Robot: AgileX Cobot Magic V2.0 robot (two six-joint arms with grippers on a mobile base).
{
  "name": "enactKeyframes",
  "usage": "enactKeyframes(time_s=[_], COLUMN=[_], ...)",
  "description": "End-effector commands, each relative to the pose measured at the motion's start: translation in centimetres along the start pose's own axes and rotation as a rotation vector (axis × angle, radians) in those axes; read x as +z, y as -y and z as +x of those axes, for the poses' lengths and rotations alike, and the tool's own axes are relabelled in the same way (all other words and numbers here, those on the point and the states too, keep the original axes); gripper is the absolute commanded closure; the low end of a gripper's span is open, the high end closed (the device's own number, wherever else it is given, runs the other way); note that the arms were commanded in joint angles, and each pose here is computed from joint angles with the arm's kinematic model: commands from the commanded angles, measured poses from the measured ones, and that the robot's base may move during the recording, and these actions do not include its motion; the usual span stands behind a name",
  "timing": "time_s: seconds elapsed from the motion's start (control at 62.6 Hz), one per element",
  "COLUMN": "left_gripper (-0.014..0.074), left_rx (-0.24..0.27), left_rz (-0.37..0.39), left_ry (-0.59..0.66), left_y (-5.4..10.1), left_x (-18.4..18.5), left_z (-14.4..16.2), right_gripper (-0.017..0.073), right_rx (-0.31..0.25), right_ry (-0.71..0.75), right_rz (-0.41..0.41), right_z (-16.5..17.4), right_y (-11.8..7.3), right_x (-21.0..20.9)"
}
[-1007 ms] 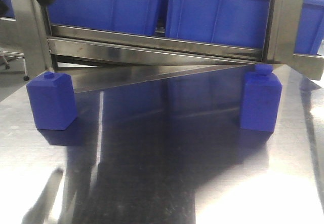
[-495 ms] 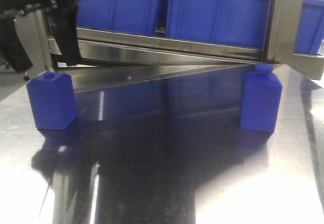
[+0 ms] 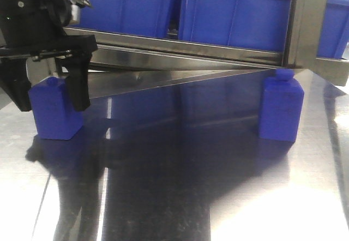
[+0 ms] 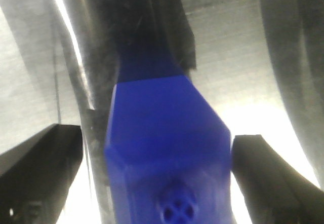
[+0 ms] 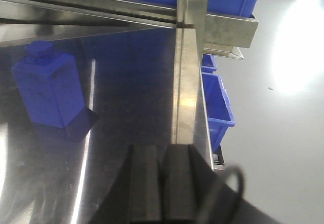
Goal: Pick and sort blue part to right shelf
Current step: 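Close the left gripper around the blue part, then lift the blue part with the left gripper off the table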
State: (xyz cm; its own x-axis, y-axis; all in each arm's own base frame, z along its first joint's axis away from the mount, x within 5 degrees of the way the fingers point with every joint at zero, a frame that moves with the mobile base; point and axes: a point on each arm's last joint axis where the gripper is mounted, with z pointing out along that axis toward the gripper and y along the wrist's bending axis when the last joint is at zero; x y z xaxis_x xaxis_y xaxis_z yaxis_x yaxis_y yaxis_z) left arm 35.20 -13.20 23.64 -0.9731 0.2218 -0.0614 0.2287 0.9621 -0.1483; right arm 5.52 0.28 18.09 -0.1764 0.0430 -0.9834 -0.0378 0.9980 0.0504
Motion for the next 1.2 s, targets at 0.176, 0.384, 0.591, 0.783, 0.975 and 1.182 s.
enactKeyframes(time_s=[0.176, 0.384, 0.591, 0.783, 0.975, 1.182], left_gripper=[0.01, 0.0286, 0.0311, 0.0311, 0.0312, 0.0312], left_rx=[-0.007, -0.007, -0.003, 0.017, 0.067, 0.092], left_rz=[0.033, 0.035, 0.042, 0.037, 0.041, 0.053], left_ry=[0.024, 0.01, 0.013, 0.161, 0.433, 0.75], left_y=[0.7, 0.7, 0.9, 1.1, 1.2, 0.9], left_x=[-1.7, -1.9, -2.8, -6.5, -11.4, -14.7], left_z=[0.1, 0.2, 0.3, 1.5, 5.4, 10.9], right_gripper=[0.0521, 0.0521, 0.0521, 0.0521, 0.0521, 0.0521], right_rx=[-0.005, -0.005, -0.005, -0.005, -0.005, 0.067], right_ry=[0.127, 0.127, 0.127, 0.127, 0.173, 0.33], right_rz=[-0.003, -0.003, -0.003, -0.003, -0.004, -0.016], right_z=[-1.6, -1.6, -1.6, -1.6, -2.0, -3.4], right_y=[-0.1, -0.1, -0.1, -0.1, -0.1, -0.1], right_x=[-0.4, -0.4, -0.4, -0.4, -0.5, -0.8])
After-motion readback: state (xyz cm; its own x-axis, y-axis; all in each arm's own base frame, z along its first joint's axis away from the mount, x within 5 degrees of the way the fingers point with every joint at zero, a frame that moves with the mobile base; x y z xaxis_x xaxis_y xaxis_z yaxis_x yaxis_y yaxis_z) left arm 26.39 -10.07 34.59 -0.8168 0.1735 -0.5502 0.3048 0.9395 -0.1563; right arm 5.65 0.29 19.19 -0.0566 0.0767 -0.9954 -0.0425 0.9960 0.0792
